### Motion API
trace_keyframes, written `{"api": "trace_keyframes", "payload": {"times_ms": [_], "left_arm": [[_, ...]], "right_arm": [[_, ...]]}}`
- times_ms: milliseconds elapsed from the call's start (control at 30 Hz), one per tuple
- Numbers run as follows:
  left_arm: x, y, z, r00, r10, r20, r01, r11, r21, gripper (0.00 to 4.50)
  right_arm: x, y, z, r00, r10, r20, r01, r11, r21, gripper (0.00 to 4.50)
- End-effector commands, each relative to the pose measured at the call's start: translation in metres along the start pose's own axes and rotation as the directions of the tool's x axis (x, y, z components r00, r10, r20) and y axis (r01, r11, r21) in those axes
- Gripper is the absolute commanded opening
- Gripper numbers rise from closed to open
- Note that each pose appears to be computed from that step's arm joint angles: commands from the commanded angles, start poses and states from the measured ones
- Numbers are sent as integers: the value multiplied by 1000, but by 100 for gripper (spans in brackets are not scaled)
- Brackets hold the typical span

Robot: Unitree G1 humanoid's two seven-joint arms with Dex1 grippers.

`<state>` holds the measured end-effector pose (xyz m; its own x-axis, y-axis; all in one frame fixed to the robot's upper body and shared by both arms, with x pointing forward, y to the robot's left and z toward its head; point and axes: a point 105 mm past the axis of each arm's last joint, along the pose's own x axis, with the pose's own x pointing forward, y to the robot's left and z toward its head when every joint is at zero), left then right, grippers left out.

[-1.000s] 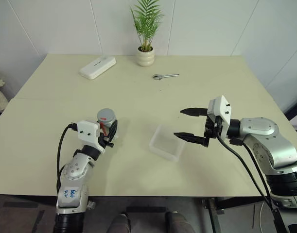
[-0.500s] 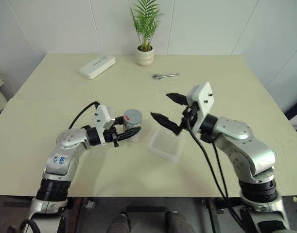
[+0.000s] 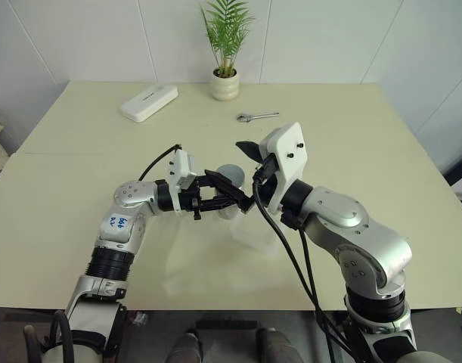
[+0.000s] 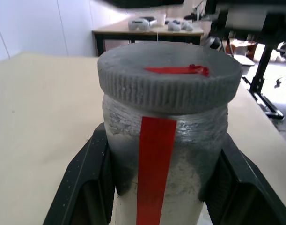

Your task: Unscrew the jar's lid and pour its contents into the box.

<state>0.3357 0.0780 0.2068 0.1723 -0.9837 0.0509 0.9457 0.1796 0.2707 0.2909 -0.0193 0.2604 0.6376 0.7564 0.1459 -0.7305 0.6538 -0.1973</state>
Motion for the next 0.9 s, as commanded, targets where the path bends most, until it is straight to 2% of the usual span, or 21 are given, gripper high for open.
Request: {"api": "trace_keyframes", "payload": {"times_ms": [33,500,600,733,900], "left_arm": [[2,0,16,999,-29,45,27,999,42,198],[5,-2,19,998,-37,55,34,998,59,198],[6,-2,20,998,-36,57,32,998,62,198],[6,-1,21,998,-34,59,30,998,63,198],[6,0,22,998,-33,62,30,998,64,198]], "right_arm": [[-4,5,10,999,-2,45,4,999,-38,450],[-6,0,-1,999,-33,15,34,998,-46,450],[-7,1,-2,1000,-24,13,25,999,-46,388],[-6,1,-4,1000,-18,6,18,999,-36,257],[-7,4,-6,1000,9,-5,-10,1000,-27,256]]}}
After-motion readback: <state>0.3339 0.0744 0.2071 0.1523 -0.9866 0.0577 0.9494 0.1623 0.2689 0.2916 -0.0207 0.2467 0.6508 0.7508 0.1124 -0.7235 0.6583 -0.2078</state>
